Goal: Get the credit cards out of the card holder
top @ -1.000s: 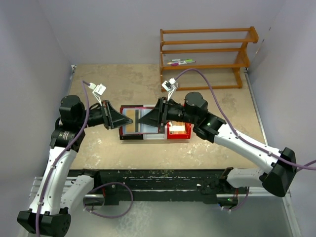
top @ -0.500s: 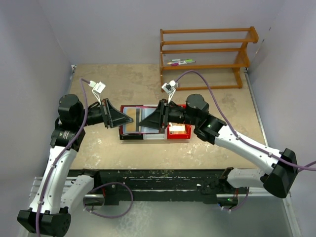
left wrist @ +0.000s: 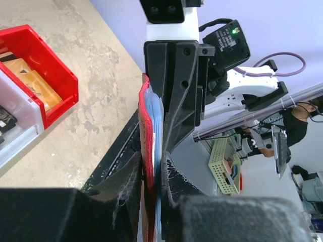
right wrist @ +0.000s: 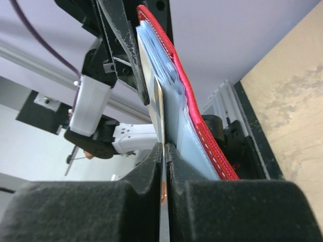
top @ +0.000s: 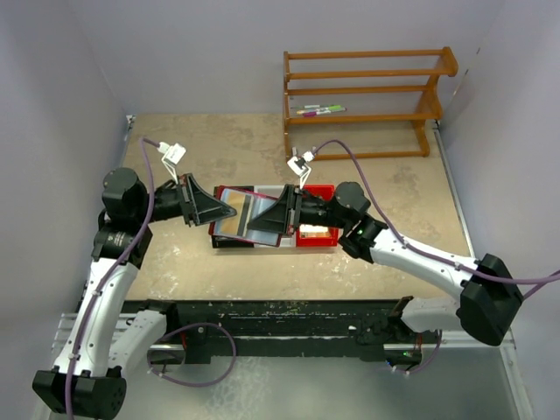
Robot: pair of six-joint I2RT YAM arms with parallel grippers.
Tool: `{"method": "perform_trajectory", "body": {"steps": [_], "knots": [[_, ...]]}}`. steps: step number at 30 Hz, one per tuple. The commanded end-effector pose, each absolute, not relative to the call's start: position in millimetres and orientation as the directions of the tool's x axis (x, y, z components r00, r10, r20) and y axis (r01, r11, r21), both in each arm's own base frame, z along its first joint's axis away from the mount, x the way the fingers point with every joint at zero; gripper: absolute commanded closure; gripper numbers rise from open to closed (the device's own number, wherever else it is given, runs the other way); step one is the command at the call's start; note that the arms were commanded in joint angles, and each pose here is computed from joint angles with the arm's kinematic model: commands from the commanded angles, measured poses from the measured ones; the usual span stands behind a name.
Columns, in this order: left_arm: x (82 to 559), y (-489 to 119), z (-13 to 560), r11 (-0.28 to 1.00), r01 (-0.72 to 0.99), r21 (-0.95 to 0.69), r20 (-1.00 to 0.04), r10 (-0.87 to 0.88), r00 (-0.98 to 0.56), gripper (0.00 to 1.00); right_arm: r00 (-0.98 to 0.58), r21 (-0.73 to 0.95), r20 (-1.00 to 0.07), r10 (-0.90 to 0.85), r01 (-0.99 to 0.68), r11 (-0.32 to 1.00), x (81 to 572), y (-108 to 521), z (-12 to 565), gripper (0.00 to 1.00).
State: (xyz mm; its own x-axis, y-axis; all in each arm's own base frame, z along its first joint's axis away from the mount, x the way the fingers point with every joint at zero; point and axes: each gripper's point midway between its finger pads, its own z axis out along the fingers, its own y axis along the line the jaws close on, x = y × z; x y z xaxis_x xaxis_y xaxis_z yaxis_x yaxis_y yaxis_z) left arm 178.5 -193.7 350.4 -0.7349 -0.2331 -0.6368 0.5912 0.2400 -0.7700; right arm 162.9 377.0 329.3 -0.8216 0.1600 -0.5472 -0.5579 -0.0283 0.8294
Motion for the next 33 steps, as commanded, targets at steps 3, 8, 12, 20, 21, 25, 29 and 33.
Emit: {"method": "perform_trajectory", "body": {"steps": [3, 8, 12, 20, 21, 25, 29, 33], "knots": [[164.6, -197.9, 360.5, 0.146, 0.626, -0.766, -0.643, -0.211, -0.737, 0.72, -0.819, 0.792, -0.536, 0.206, -0.572, -0.213, 143.1, 369.2, 365.3, 0.97], [156.0, -199.3, 358.5, 0.075, 0.583, -0.809, -0.584, -0.216, -0.782, 0.60, -0.815, 0.791, -0.525, 0.246, -0.573, -0.212, 147.6, 367.4, 367.8, 0.99], [151.6, -199.1, 360.1, 0.059, 0.572, -0.818, -0.569, -0.224, -0.791, 0.58, -0.811, 0.790, -0.521, 0.265, -0.576, -0.210, 150.9, 367.5, 369.5, 0.99], [147.5, -198.3, 369.6, 0.061, 0.603, -0.795, -0.599, -0.232, -0.767, 0.75, -0.830, 0.828, -0.475, 0.294, -0.534, -0.171, 162.8, 370.7, 357.3, 0.69], [147.0, -198.1, 370.1, 0.063, 0.610, -0.790, -0.606, -0.232, -0.761, 0.77, -0.836, 0.838, -0.461, 0.297, -0.521, -0.165, 165.0, 371.5, 355.4, 0.68], [144.6, -197.5, 369.4, 0.077, 0.626, -0.776, -0.625, -0.227, -0.747, 0.80, -0.847, 0.854, -0.426, 0.318, -0.493, -0.169, 172.1, 374.2, 352.7, 0.72], [143.1, -197.4, 370.9, 0.076, 0.625, -0.777, -0.624, -0.227, -0.748, 0.81, -0.848, 0.848, -0.419, 0.324, -0.493, -0.195, 171.7, 374.2, 356.1, 0.87], [142.2, -197.3, 375.0, 0.073, 0.628, -0.775, -0.626, -0.228, -0.745, 0.81, -0.855, 0.845, -0.414, 0.313, -0.489, -0.217, 164.5, 369.3, 354.7, 0.91]]}}
